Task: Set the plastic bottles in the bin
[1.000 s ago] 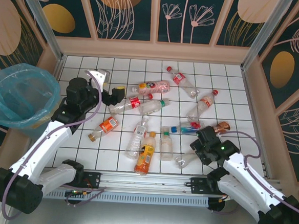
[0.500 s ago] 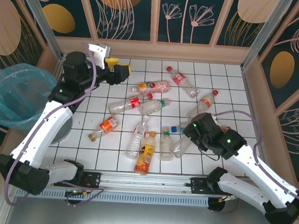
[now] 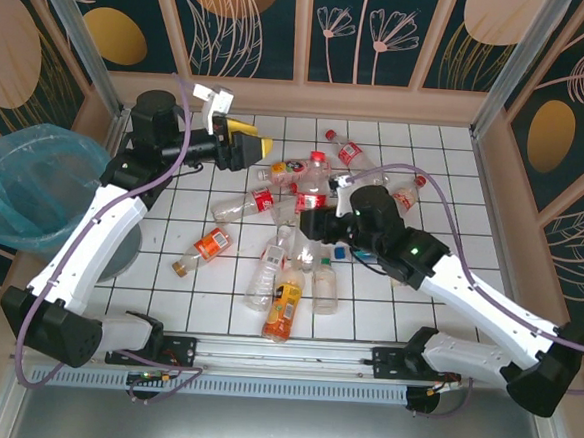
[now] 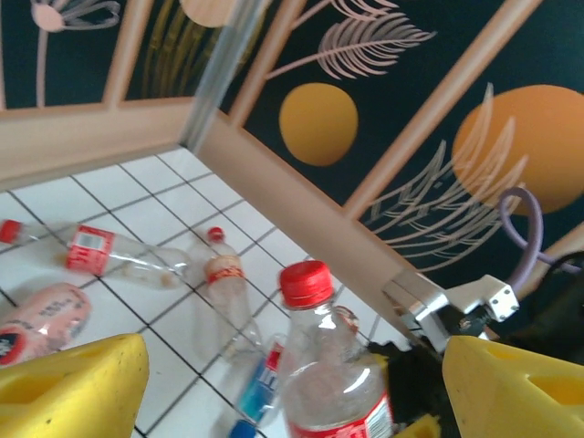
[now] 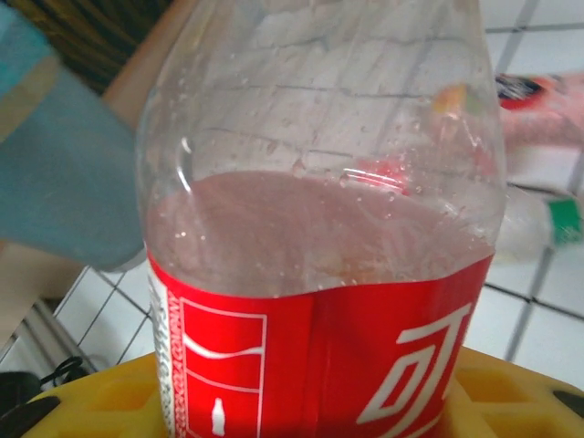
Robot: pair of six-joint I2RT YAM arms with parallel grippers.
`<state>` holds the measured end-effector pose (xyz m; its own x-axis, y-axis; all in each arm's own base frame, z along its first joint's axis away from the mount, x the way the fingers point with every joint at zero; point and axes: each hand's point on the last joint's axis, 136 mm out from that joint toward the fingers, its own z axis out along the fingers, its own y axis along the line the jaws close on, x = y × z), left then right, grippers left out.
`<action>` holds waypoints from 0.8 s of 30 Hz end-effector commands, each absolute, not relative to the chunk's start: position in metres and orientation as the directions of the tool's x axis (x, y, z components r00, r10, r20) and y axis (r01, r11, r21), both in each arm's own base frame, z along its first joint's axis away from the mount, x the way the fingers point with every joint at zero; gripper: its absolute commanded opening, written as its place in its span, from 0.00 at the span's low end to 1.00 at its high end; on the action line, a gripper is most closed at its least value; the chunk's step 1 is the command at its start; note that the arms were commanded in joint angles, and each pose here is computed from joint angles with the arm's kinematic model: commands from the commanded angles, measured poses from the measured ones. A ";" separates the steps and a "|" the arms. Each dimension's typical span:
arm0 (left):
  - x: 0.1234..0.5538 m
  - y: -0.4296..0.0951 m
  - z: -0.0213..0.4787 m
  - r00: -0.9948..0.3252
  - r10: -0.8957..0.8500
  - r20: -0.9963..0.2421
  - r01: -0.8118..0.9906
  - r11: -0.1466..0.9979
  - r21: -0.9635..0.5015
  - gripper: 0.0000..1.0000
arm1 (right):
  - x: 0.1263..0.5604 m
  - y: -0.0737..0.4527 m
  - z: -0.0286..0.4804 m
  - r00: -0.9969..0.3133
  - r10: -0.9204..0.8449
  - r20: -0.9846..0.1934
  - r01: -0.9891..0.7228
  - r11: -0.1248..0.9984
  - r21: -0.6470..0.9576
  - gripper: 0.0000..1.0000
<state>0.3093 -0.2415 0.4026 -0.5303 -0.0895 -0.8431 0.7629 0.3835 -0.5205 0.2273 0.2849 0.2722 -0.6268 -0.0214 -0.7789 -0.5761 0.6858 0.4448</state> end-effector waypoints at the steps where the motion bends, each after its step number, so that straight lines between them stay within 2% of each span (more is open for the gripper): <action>1: 0.283 -0.247 0.405 -0.566 -0.064 -0.822 0.782 0.275 -0.560 0.84 | 0.219 0.316 0.326 -0.458 -0.019 -0.889 -0.763 0.521 0.383 0.47; 9: 0.273 -0.249 0.399 -0.589 -0.044 -0.807 0.781 0.225 -0.582 0.82 | 0.202 0.347 0.330 -0.448 -0.044 -0.893 -0.825 0.404 0.394 0.46; 18: 0.270 -0.248 0.384 -0.594 0.000 -0.804 0.780 0.244 -0.576 0.70 | 0.189 0.372 0.324 -0.461 -0.093 -0.883 -0.846 0.347 0.405 0.46; 20: 0.268 -0.248 0.382 -0.591 0.006 -0.807 0.783 0.246 -0.572 0.64 | 0.189 0.373 0.323 -0.462 -0.096 -0.882 -0.846 0.347 0.405 0.46; 24: 0.271 -0.246 0.377 -0.585 0.007 -0.811 0.781 0.276 -0.561 0.41 | 0.189 0.375 0.323 -0.463 -0.098 -0.881 -0.845 0.349 0.406 0.46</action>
